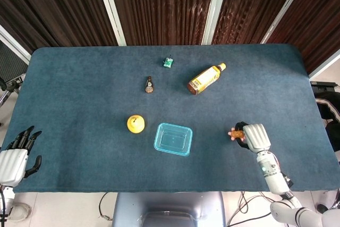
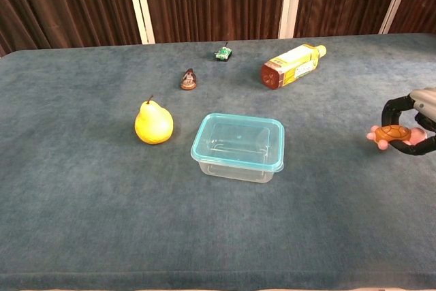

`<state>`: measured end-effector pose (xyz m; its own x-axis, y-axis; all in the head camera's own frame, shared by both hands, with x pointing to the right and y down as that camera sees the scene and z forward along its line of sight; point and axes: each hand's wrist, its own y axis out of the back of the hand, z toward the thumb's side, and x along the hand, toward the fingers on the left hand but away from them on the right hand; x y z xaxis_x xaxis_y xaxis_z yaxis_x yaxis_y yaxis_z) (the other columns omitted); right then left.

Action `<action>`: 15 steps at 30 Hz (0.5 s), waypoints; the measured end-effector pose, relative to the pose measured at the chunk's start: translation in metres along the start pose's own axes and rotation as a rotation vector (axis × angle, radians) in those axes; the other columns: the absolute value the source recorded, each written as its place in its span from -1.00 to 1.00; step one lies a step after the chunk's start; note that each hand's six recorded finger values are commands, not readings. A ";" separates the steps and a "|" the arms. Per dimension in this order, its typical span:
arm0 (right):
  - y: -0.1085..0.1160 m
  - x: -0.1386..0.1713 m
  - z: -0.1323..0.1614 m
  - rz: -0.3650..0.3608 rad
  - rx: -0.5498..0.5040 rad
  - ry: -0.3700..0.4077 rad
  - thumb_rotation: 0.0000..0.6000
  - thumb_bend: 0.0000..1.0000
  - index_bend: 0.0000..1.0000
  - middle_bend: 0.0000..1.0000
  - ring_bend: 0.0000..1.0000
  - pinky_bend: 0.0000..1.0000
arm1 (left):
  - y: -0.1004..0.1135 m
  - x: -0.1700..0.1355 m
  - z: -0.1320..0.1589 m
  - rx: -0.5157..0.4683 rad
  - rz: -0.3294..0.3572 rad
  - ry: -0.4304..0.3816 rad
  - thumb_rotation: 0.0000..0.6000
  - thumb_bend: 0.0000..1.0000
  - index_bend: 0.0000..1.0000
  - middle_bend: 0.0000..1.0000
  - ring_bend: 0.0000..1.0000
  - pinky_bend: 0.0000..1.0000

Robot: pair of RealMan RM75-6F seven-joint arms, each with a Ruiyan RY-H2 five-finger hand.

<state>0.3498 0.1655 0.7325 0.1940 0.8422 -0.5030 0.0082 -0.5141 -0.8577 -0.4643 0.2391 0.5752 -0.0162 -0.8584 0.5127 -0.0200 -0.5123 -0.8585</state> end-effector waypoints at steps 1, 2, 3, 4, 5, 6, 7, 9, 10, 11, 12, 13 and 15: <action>0.000 0.001 0.001 -0.005 -0.003 0.006 1.00 1.00 0.77 0.46 1.00 1.00 | 0.000 0.000 0.000 0.001 0.000 0.000 1.00 -0.06 -0.73 -1.00 -0.85 -0.45; 0.000 0.002 0.001 -0.004 -0.003 0.010 1.00 1.00 0.76 0.46 1.00 1.00 | 0.000 0.000 0.000 0.001 -0.001 0.000 1.00 -0.06 -0.73 -1.00 -0.85 -0.45; -0.001 0.002 0.001 -0.002 0.000 0.014 1.00 1.00 0.75 0.46 1.00 1.00 | 0.000 0.000 0.000 0.001 -0.002 0.000 1.00 -0.06 -0.73 -1.00 -0.85 -0.45; -0.001 0.003 -0.001 0.005 0.003 0.015 1.00 0.99 0.65 0.44 1.00 1.00 | 0.000 0.000 0.000 0.001 -0.002 0.000 1.00 -0.06 -0.73 -1.00 -0.85 -0.45; -0.002 0.003 -0.001 0.014 0.003 0.014 1.00 0.96 0.57 0.41 1.00 1.00 | 0.000 0.000 0.000 0.000 -0.002 0.001 1.00 -0.06 -0.73 -1.00 -0.85 -0.45; -0.004 0.004 -0.002 0.025 0.000 0.014 1.00 0.88 0.41 0.34 1.00 1.00 | 0.000 0.000 0.000 0.000 -0.002 0.002 1.00 -0.06 -0.73 -1.00 -0.85 -0.45; -0.005 0.005 -0.002 0.043 -0.004 0.013 1.00 0.74 0.25 0.24 1.00 1.00 | 0.000 0.000 0.000 0.000 -0.002 0.002 1.00 -0.06 -0.73 -1.00 -0.85 -0.45; -0.007 0.007 -0.003 0.068 -0.010 0.011 1.00 0.40 -0.03 0.04 1.00 1.00 | 0.000 0.000 -0.001 -0.001 -0.002 0.003 1.00 -0.06 -0.73 -1.00 -0.85 -0.45; -0.007 0.008 -0.003 0.082 -0.011 0.009 1.00 0.20 -0.17 -0.05 1.00 1.00 | 0.000 0.000 -0.001 -0.002 -0.002 0.004 1.00 -0.06 -0.73 -1.00 -0.85 -0.45; -0.007 0.009 -0.003 0.090 -0.012 0.008 1.00 0.04 -0.27 -0.12 1.00 1.00 | 0.000 0.000 -0.001 -0.002 -0.002 0.006 1.00 -0.06 -0.73 -1.00 -0.85 -0.45; -0.006 0.011 -0.003 0.098 -0.012 0.007 1.00 -0.13 -0.38 -0.18 1.00 1.00 | 0.000 0.000 -0.001 -0.002 -0.002 0.007 1.00 -0.06 -0.73 -1.00 -0.85 -0.45; -0.005 0.013 -0.002 0.106 -0.012 0.006 1.00 -0.29 -0.48 -0.24 1.00 1.00 | 0.000 0.000 -0.002 -0.003 -0.002 0.007 1.00 -0.06 -0.73 -1.00 -0.85 -0.45; -0.003 0.016 -0.002 0.117 -0.005 0.004 1.00 -0.53 -0.61 -0.30 1.00 1.00 | 0.000 0.000 -0.002 -0.005 -0.003 0.008 1.00 -0.06 -0.73 -1.00 -0.85 -0.45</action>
<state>0.3551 0.1802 0.7267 0.1976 0.7757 -0.5994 -0.0094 -0.6099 -0.7924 -0.4661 0.2387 0.5753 -0.0238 -0.8566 0.5154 -0.0249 -0.5149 -0.8569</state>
